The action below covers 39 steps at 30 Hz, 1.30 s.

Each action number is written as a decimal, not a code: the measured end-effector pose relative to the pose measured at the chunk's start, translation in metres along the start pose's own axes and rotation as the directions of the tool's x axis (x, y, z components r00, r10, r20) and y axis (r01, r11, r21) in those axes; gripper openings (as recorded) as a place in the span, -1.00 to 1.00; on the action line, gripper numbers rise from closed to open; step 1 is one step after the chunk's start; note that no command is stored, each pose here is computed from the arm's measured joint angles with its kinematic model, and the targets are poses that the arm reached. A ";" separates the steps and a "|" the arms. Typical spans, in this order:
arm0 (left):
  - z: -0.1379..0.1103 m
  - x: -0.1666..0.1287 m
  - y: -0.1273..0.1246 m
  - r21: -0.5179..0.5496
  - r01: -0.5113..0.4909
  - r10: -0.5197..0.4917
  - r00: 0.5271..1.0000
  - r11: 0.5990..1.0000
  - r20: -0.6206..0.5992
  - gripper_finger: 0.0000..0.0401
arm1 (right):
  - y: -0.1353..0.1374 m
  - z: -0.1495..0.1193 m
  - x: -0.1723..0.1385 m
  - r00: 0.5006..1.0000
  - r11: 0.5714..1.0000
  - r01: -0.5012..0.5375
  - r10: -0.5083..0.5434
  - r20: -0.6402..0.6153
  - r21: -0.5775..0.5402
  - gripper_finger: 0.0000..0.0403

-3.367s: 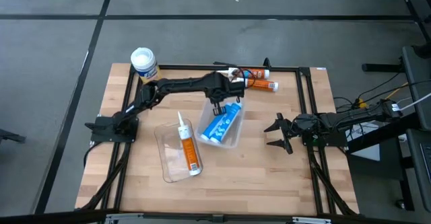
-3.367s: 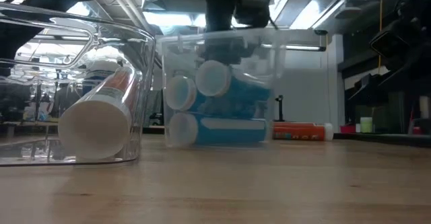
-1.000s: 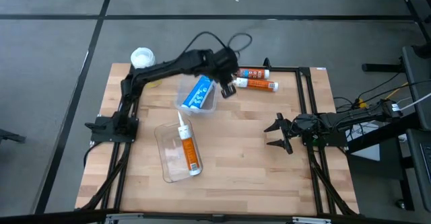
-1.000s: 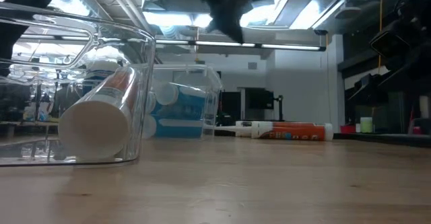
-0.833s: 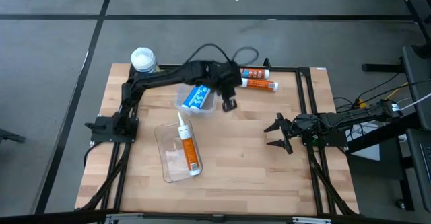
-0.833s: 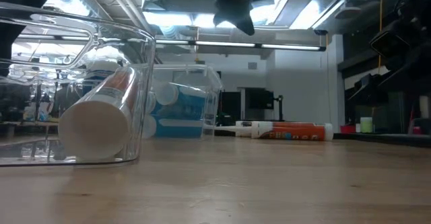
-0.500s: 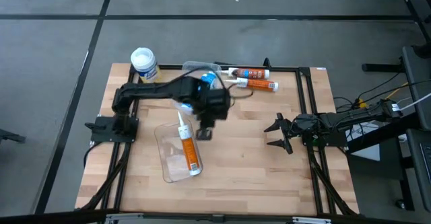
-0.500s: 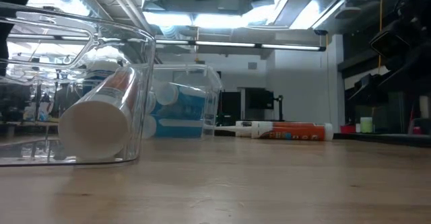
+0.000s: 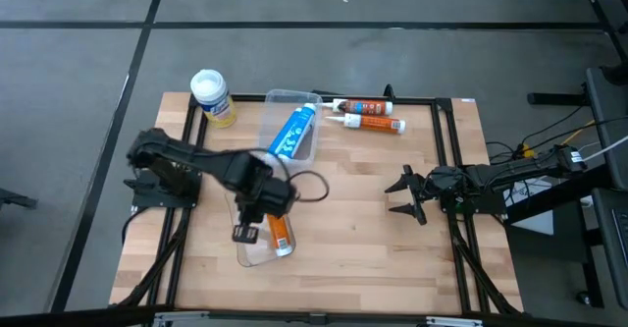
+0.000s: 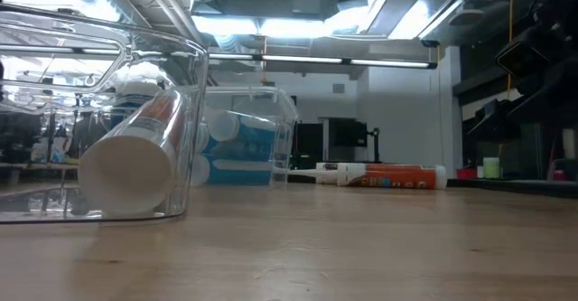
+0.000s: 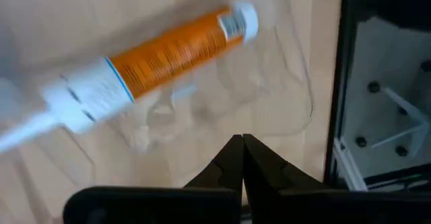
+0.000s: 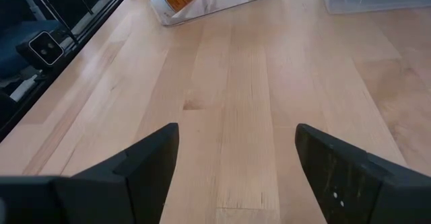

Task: Pick & place silicon tubes, Sealant and Lysol wipes
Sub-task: Adjust the bottom transparent bin

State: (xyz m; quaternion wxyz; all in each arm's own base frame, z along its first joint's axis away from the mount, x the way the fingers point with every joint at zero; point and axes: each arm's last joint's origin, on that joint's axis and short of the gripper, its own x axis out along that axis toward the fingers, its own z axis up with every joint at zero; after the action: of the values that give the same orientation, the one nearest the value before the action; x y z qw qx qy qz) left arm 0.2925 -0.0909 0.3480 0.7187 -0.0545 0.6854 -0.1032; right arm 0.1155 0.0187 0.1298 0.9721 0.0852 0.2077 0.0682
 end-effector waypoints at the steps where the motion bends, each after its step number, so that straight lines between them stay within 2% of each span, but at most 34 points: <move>1: -0.006 0.007 -0.003 0.002 -0.001 0.001 1.000 1.000 -0.011 -0.99 | 0.000 0.000 0.000 1.000 1.000 0.000 0.000 0.000 0.000 0.48; 6: -0.026 0.043 -0.009 0.013 -0.001 0.000 1.000 1.000 0.008 -0.99 | 0.000 0.000 0.000 1.000 1.000 0.001 -0.001 0.000 0.000 0.48; 11: -0.040 0.081 0.001 -0.008 -0.102 0.102 0.995 0.995 0.021 -0.99 | 0.000 0.000 0.000 1.000 1.000 0.001 -0.001 0.001 0.000 0.48; 20: -0.048 0.134 0.015 -0.052 -0.121 0.124 0.990 0.991 0.073 -0.99 | 0.000 0.000 0.000 1.000 1.000 0.000 0.000 0.000 0.000 0.48; 26: -0.042 0.152 0.023 -0.124 -0.146 0.170 0.963 0.981 0.211 -0.99 | 0.000 0.000 0.000 1.000 1.000 0.000 0.000 0.000 0.000 0.48; 39: -0.004 0.179 0.028 -0.135 -0.122 0.168 0.895 0.983 0.414 -0.99 | 0.000 0.000 0.000 1.000 1.000 0.001 -0.001 0.000 0.000 0.48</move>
State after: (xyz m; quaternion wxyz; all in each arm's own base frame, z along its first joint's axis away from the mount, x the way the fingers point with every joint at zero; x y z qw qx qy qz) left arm 0.2971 -0.1037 0.1675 0.8521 -0.0625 0.5197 0.0013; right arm 0.1155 0.0187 0.1298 0.9722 0.0852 0.2075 0.0679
